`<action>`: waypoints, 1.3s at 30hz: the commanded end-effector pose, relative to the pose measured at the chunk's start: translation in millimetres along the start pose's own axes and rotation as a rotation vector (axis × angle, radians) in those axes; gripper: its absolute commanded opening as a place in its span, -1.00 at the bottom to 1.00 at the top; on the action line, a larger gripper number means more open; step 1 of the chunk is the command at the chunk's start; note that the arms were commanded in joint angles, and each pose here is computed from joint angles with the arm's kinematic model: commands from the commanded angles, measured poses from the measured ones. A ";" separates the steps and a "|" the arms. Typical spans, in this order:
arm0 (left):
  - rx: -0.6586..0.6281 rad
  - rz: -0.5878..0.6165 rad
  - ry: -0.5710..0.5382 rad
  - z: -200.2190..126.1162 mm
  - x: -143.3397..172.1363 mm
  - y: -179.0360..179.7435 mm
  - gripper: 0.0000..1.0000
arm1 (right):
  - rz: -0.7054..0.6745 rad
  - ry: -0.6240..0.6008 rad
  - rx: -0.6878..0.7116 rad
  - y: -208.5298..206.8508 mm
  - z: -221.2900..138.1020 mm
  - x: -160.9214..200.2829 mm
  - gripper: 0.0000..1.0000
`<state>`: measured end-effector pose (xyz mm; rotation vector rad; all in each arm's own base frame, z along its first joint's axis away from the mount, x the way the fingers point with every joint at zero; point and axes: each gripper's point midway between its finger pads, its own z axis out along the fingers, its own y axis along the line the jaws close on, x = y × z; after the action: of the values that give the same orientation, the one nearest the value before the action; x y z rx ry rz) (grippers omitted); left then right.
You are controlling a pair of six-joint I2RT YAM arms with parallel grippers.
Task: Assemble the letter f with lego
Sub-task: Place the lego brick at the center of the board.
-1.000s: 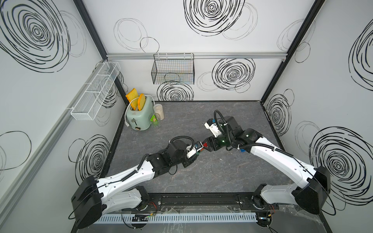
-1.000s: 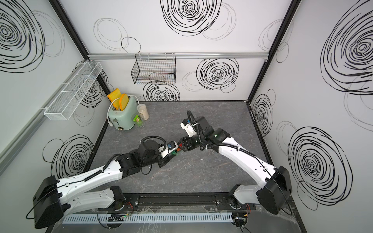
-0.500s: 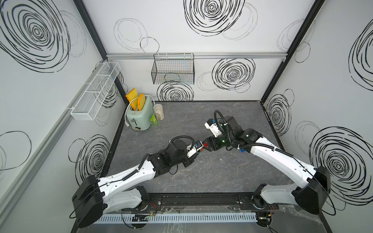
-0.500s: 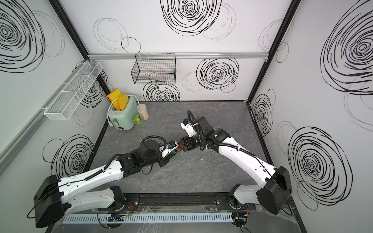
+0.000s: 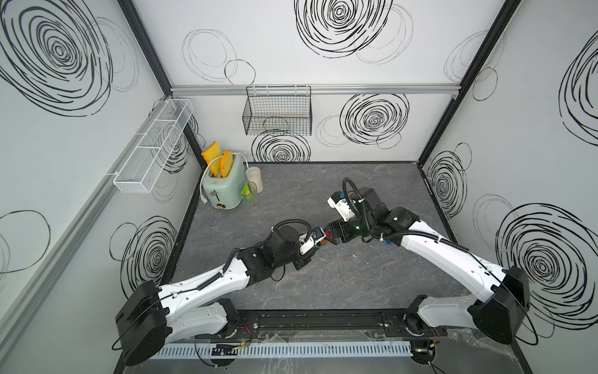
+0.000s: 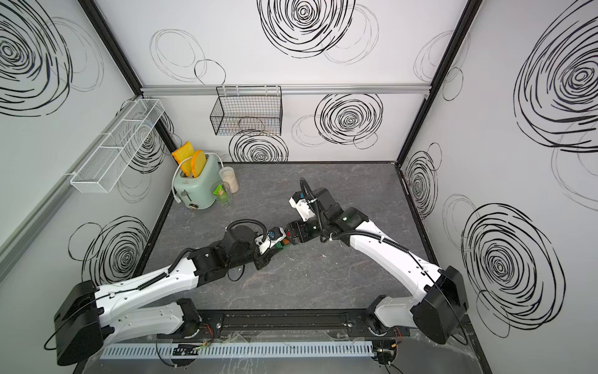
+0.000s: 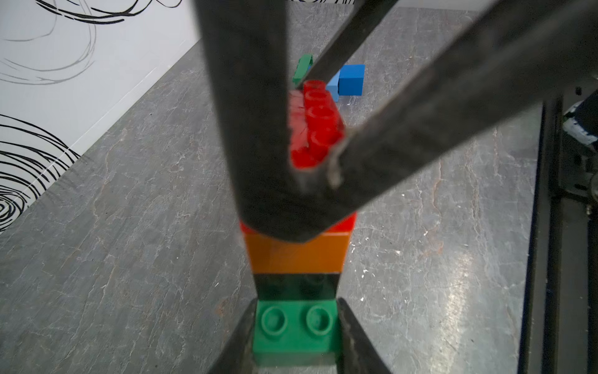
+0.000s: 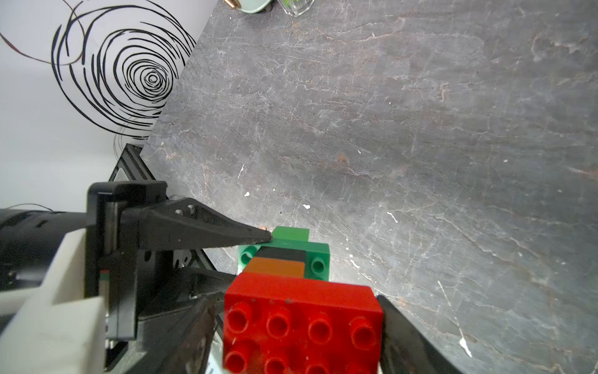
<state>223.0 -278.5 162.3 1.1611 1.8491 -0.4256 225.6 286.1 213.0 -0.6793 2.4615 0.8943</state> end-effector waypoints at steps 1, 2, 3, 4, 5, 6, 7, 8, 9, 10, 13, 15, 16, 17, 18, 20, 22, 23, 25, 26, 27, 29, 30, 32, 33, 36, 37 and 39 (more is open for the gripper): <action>0.011 -0.006 -0.062 -1.5 -12.3 -1.3 -0.44 | -0.023 -0.037 -0.010 4.6 -3.5 -5.8 0.66; 0.010 -0.008 -0.062 -1.4 -12.2 -1.2 -0.44 | -0.021 -0.042 -0.004 3.6 -4.2 -6.8 0.68; 0.013 -0.007 -0.062 -1.5 -12.2 -1.8 -0.44 | -0.017 -0.051 0.002 2.8 -5.3 -8.8 0.69; 0.011 -0.013 -0.063 -1.6 -12.4 -1.0 -0.44 | -0.012 -0.066 0.014 0.6 -7.1 -11.7 0.72; 0.013 -0.016 -0.062 -1.6 -12.0 -1.4 -0.44 | -0.003 -0.076 0.027 -2.4 -8.4 -13.7 0.75; 0.014 -0.020 -0.060 -1.4 -11.5 -1.0 -0.44 | 0.010 -0.093 0.044 -6.9 -11.1 -17.3 0.80; 0.013 -0.025 -0.058 -1.2 -11.2 -0.4 -0.44 | 0.026 -0.112 0.064 -12.6 -14.1 -21.4 0.84; 0.011 -0.033 -0.055 -1.0 -11.0 0.9 -0.44 | 0.040 -0.134 0.081 -17.9 -18.0 -25.7 0.88; 0.012 -0.046 -0.048 0.3 -9.5 1.9 -0.44 | 0.058 -0.161 0.103 -24.6 -23.0 -30.6 0.93; 0.017 -0.063 -0.046 0.9 -10.3 3.3 -0.44 | 0.076 -0.189 0.126 -31.9 -28.5 -35.0 0.97; 0.069 -0.150 -0.047 4.5 -14.5 4.3 -0.44 | 0.124 -0.278 0.211 -54.1 -47.8 -47.2 0.98; 0.102 -0.248 -0.059 6.6 -21.8 9.9 -0.45 | 0.156 -0.320 0.262 -68.3 -58.1 -49.4 0.98; 0.135 -0.305 -0.069 8.1 -25.4 11.2 -0.45 | 0.181 -0.344 0.284 -76.5 -63.6 -49.6 0.98; 0.156 -0.354 -0.078 9.5 -28.5 14.3 -0.44 | 0.200 -0.369 0.298 -82.8 -68.6 -50.3 0.98; 0.171 -0.408 -0.081 12.0 -30.6 18.6 -0.44 | 0.219 -0.390 0.304 -89.0 -72.5 -49.0 0.98; 0.206 -0.498 -0.087 17.5 -34.5 25.0 -0.44 | 0.238 -0.399 0.310 -98.4 -73.2 -44.7 0.98; 0.253 -0.600 -0.093 24.4 -36.1 32.3 -0.43 | 0.248 -0.388 0.315 -105.1 -69.0 -40.5 0.98; 0.273 -0.642 -0.093 28.2 -36.3 35.3 -0.42 | 0.251 -0.383 0.314 -106.8 -66.2 -38.6 0.98; 0.313 -0.734 -0.060 40.9 -29.9 42.7 -0.41 | 0.250 -0.379 0.304 -108.4 -61.0 -34.9 0.98; 0.330 -0.771 -0.040 47.0 -25.6 45.0 -0.40 | 0.250 -0.378 0.298 -108.9 -58.7 -33.3 0.98; 0.348 -0.812 -0.016 54.7 -19.7 47.6 -0.40 | 0.250 -0.375 0.295 -110.5 -56.1 -30.6 0.98; 0.377 -0.902 0.027 67.8 -9.9 52.2 -0.39 | 0.252 -0.367 0.292 -112.5 -52.3 -25.5 0.98; 0.381 -0.932 0.043 74.2 -5.5 54.4 -0.39 | 0.250 -0.369 0.295 -113.4 -52.5 -24.6 0.98; 0.383 -0.962 0.064 84.7 1.1 56.5 -0.39 | 0.249 -0.377 0.307 -116.8 -53.5 -22.1 0.98; 0.383 -0.974 0.074 89.2 4.3 56.6 -0.39 | 0.247 -0.376 0.312 -118.0 -53.4 -20.6 0.98; 0.384 -1.007 0.089 99.4 10.9 59.4 -0.39 | 0.247 -0.368 0.318 -121.2 -52.4 -16.3 0.98; 0.382 -1.017 0.096 102.6 13.7 60.8 -0.39 | 0.248 -0.366 0.320 -122.1 -51.9 -15.0 0.98; 0.378 -1.036 0.112 107.8 19.2 62.0 -0.39 | 0.249 -0.363 0.317 -122.5 -50.5 -12.8 0.98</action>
<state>308.2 -298.0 74.8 0.3486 2.5274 -1.2641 293.2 174.6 191.6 -0.0888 2.3466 0.6168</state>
